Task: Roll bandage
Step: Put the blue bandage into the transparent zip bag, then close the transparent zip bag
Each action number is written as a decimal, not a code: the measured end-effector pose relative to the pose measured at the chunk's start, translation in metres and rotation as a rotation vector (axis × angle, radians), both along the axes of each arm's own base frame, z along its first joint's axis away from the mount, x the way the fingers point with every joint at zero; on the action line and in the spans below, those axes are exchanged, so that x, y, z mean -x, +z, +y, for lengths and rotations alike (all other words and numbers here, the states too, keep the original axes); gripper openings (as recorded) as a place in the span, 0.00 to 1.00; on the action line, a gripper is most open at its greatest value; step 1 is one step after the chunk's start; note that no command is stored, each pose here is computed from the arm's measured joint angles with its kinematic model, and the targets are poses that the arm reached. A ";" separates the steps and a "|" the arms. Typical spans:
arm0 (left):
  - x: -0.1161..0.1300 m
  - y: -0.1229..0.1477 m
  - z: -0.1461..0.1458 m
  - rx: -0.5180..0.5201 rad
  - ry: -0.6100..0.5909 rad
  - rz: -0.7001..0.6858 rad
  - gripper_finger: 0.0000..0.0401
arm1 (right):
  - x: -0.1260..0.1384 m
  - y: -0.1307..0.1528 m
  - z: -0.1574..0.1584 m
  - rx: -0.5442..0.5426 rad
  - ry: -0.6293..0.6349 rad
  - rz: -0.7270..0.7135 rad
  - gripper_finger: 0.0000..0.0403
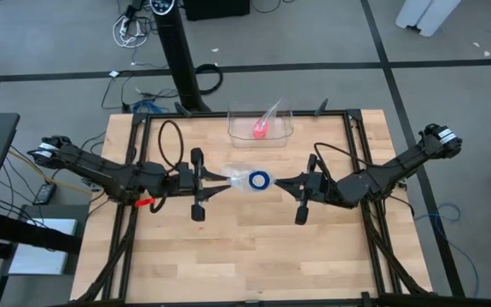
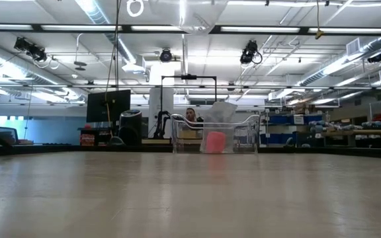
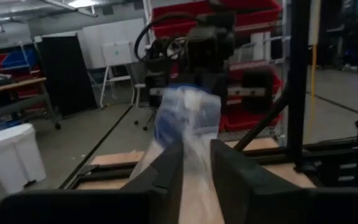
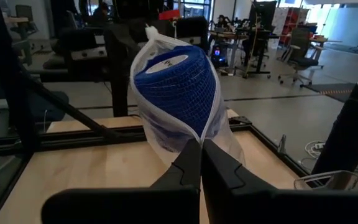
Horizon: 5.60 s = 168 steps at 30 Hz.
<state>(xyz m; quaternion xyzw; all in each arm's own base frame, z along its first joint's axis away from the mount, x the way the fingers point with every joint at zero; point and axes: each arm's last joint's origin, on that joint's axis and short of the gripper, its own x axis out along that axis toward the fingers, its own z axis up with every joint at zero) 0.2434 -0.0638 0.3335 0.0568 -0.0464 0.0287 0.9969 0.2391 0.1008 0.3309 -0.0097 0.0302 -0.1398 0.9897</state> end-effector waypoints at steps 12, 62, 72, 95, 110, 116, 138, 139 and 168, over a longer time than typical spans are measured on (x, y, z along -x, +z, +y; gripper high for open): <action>0.001 0.004 -0.001 -0.039 -0.024 0.013 0.01 | 0.007 0.003 0.003 -0.026 0.023 -0.008 0.00; -0.019 0.042 -0.002 -0.009 0.071 0.106 0.45 | 0.027 0.012 -0.004 -0.064 0.079 0.017 0.00; -0.021 0.031 -0.001 0.010 0.003 0.209 0.45 | 0.027 0.012 -0.004 -0.064 0.100 0.019 0.00; -0.046 0.018 -0.003 0.044 -0.020 0.185 0.38 | 0.027 0.012 -0.002 -0.066 0.154 0.027 0.00; -0.045 0.009 -0.005 0.009 -0.090 0.247 0.01 | 0.035 0.014 0.004 -0.049 0.193 0.033 0.00; -0.045 -0.008 -0.003 0.020 -0.066 0.234 0.01 | 0.035 0.009 0.003 -0.058 0.188 0.076 0.00; -0.036 -0.048 0.002 -0.001 0.023 0.488 0.00 | 0.017 -0.005 -0.014 -0.114 0.268 0.181 0.33; -0.037 -0.048 0.003 -0.006 0.024 0.487 0.00 | 0.012 -0.006 -0.016 -0.130 0.286 0.174 0.32; -0.051 -0.073 0.007 -0.079 0.061 0.595 0.00 | -0.116 -0.012 -0.018 0.042 0.214 0.453 0.37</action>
